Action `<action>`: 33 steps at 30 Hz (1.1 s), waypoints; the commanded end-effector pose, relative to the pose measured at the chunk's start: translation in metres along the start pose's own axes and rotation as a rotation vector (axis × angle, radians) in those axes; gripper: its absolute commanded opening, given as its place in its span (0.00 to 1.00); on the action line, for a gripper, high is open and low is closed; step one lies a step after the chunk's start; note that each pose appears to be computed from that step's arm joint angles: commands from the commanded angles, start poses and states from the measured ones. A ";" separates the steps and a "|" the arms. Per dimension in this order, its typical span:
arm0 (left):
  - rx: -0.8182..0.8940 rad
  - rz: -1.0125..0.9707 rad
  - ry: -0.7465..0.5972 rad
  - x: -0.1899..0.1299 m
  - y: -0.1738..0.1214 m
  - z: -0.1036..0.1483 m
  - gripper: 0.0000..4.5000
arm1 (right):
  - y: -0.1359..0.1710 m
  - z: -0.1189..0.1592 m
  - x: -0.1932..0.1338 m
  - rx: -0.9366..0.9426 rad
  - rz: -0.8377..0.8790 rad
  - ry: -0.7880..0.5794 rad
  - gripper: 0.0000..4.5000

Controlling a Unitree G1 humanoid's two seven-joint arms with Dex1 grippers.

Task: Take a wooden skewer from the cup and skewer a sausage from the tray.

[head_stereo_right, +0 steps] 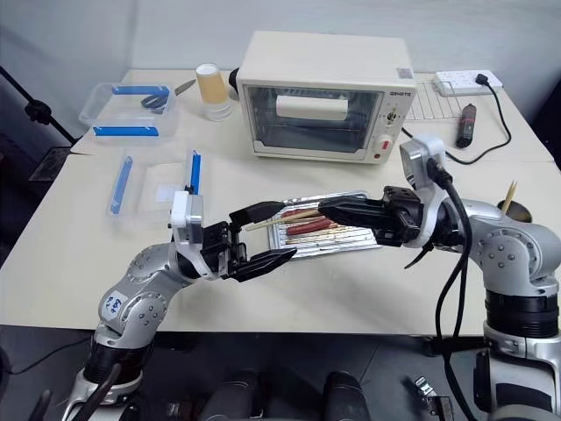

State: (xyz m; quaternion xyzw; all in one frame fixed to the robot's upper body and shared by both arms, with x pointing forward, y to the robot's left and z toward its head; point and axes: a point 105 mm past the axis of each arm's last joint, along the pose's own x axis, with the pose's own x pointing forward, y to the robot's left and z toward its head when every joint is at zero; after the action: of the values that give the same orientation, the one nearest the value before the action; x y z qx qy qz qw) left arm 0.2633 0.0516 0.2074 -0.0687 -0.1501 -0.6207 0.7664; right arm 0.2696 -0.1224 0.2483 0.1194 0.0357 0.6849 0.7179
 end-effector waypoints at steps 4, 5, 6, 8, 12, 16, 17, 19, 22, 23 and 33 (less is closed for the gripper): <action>0.030 -0.031 -0.026 0.004 -0.006 0.011 0.62 | 0.008 0.000 0.003 -0.022 0.031 0.001 0.00; 0.029 -0.035 -0.021 0.004 -0.006 0.010 0.57 | 0.007 0.000 0.004 -0.020 0.030 -0.004 0.00; 0.029 -0.037 -0.017 0.004 -0.007 0.009 0.49 | 0.007 0.000 0.004 -0.020 0.029 -0.009 0.00; 0.025 -0.036 -0.018 0.004 -0.006 0.009 0.38 | 0.007 -0.001 0.005 -0.017 0.030 -0.015 0.00; 0.025 -0.029 -0.028 0.004 -0.005 0.011 0.10 | 0.007 -0.007 0.005 0.042 0.020 0.004 0.00; 0.027 -0.018 -0.031 0.004 -0.003 0.013 0.00 | -0.004 -0.009 0.005 0.007 -0.065 0.010 0.12; 0.027 -0.011 -0.032 0.004 -0.002 0.014 0.00 | -0.007 -0.009 0.004 -0.024 -0.083 0.011 0.17; 0.035 0.004 -0.021 0.000 0.001 0.014 0.00 | -0.008 -0.014 -0.002 -0.048 -0.102 0.033 0.33; 0.061 0.035 -0.001 -0.008 0.008 0.016 0.00 | -0.014 -0.018 -0.015 -0.093 -0.154 0.058 0.56; 0.081 0.060 0.011 -0.015 0.013 0.018 0.00 | -0.016 -0.020 -0.025 -0.105 -0.184 0.078 0.64; 0.145 0.340 0.213 -0.116 0.020 0.015 0.00 | -0.032 -0.059 -0.116 -0.425 -0.395 0.357 0.99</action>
State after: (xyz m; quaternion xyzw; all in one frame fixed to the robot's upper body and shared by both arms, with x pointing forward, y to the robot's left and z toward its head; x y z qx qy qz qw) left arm 0.2660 0.1594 0.1771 0.0089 -0.0805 -0.4838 0.8714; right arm 0.2840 -0.2256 0.1631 -0.1165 0.0544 0.5316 0.8372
